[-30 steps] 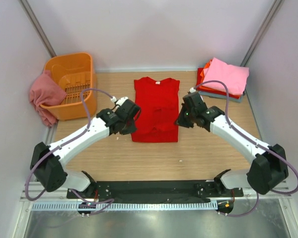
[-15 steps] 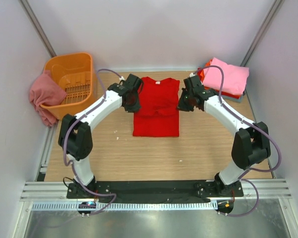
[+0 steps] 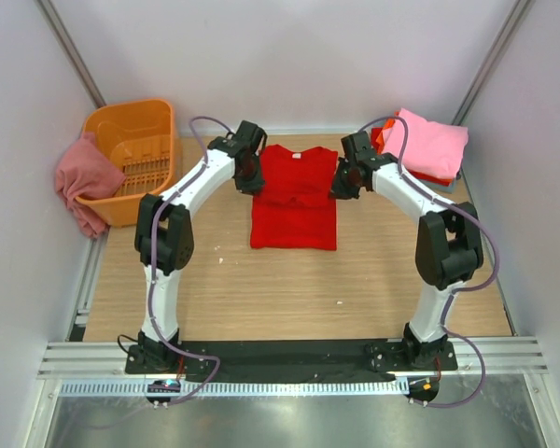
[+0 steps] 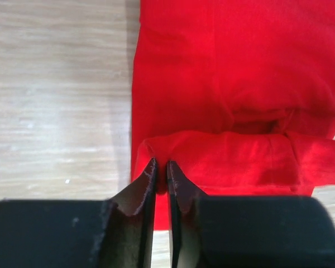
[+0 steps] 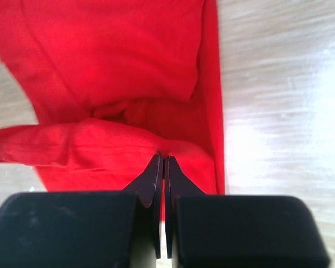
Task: Fold and stack the t-shirts
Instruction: Fold the tshirt
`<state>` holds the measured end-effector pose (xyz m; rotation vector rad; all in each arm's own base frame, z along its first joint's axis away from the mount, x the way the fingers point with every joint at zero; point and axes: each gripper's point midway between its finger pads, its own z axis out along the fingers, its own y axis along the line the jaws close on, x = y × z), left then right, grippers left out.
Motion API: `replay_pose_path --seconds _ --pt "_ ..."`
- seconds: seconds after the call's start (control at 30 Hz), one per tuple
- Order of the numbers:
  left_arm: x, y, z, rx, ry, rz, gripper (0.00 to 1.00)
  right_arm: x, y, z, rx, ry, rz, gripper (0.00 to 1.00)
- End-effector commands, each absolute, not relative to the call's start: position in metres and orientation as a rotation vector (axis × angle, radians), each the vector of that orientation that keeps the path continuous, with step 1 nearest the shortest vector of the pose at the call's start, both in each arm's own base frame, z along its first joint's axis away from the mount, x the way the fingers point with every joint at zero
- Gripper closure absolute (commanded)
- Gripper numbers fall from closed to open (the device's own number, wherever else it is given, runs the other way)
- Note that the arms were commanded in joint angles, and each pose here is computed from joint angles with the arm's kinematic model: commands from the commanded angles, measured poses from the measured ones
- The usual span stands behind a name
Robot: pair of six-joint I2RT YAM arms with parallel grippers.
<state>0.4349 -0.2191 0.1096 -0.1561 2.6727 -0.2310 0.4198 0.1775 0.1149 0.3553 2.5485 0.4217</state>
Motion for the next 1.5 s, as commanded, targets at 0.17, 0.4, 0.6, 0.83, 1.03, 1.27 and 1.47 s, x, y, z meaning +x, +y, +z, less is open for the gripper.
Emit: replay_pose_path --seconds 0.17,0.4,0.6,0.83,1.03,1.27,1.47 --pt "0.48 -0.226 0.103 -0.115 2.683 -0.281 0.48 0.482 0.165 0.117 0.445 2.469 0.355 0.65" --pt "0.506 -0.213 0.158 -0.169 2.566 -0.322 0.23 0.508 0.142 0.155 0.456 2.401 0.219 0.21" --pt "0.457 -0.197 0.167 -0.2 2.577 -0.331 0.23 0.463 0.14 0.17 0.4 2.395 0.304 0.2" --pt "0.388 -0.203 0.122 -0.232 2.633 -0.533 0.23 0.376 0.179 0.116 0.331 2.485 0.746 0.19" --pt "0.352 -0.212 0.078 -0.253 2.698 -0.618 0.23 0.328 0.179 0.074 0.354 2.561 0.821 0.2" --pt "0.332 -0.21 0.052 -0.321 2.716 -0.605 0.25 0.307 0.177 0.043 0.396 2.613 0.83 0.22" --pt "0.323 -0.21 0.038 -0.345 2.73 -0.583 0.3 0.302 0.176 0.031 0.406 2.637 0.823 0.28"
